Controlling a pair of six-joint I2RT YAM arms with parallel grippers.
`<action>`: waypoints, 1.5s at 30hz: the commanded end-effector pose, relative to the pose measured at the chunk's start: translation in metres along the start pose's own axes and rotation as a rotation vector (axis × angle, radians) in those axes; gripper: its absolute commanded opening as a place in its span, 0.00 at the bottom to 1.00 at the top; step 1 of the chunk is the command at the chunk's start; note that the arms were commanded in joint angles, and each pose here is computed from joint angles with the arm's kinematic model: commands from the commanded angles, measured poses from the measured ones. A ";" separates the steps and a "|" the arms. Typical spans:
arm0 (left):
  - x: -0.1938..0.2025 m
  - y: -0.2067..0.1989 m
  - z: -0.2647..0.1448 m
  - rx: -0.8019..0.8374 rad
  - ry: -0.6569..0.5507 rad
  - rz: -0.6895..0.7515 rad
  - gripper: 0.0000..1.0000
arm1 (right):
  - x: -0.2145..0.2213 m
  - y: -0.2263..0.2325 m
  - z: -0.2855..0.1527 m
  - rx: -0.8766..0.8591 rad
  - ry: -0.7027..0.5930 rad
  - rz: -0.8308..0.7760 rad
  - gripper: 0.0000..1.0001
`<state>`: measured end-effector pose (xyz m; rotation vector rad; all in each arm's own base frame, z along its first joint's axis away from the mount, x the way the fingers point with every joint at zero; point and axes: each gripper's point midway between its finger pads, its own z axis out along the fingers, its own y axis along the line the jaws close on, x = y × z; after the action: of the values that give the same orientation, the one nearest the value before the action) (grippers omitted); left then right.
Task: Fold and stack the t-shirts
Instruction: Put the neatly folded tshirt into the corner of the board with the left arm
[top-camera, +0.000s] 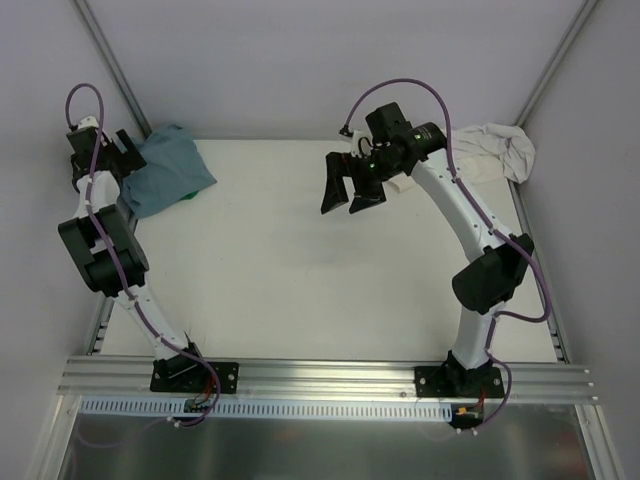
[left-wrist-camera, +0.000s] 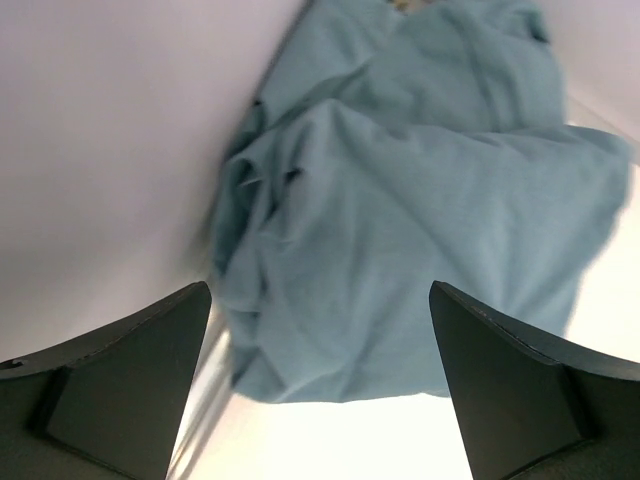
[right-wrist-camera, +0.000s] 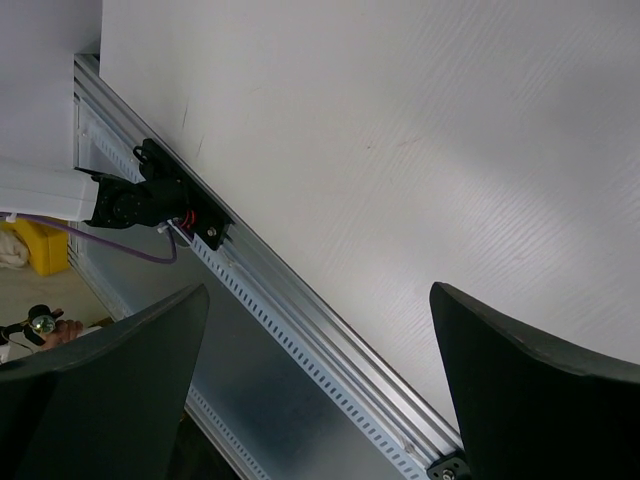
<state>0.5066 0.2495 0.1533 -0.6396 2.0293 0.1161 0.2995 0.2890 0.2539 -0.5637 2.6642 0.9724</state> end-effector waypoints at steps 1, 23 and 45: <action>-0.027 -0.019 0.001 0.143 -0.078 -0.024 0.93 | -0.005 0.014 -0.008 -0.006 -0.018 -0.020 0.99; -0.005 -0.006 0.059 0.127 -0.022 0.042 0.89 | 0.009 0.009 -0.007 0.028 0.048 -0.004 0.99; -0.052 -0.031 0.076 0.089 -0.133 0.131 0.00 | 0.021 0.007 0.001 0.008 0.149 0.008 0.99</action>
<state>0.5736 0.2624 0.0908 -0.5153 2.0949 0.0689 0.2829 0.2848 0.2408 -0.6167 2.8074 0.9176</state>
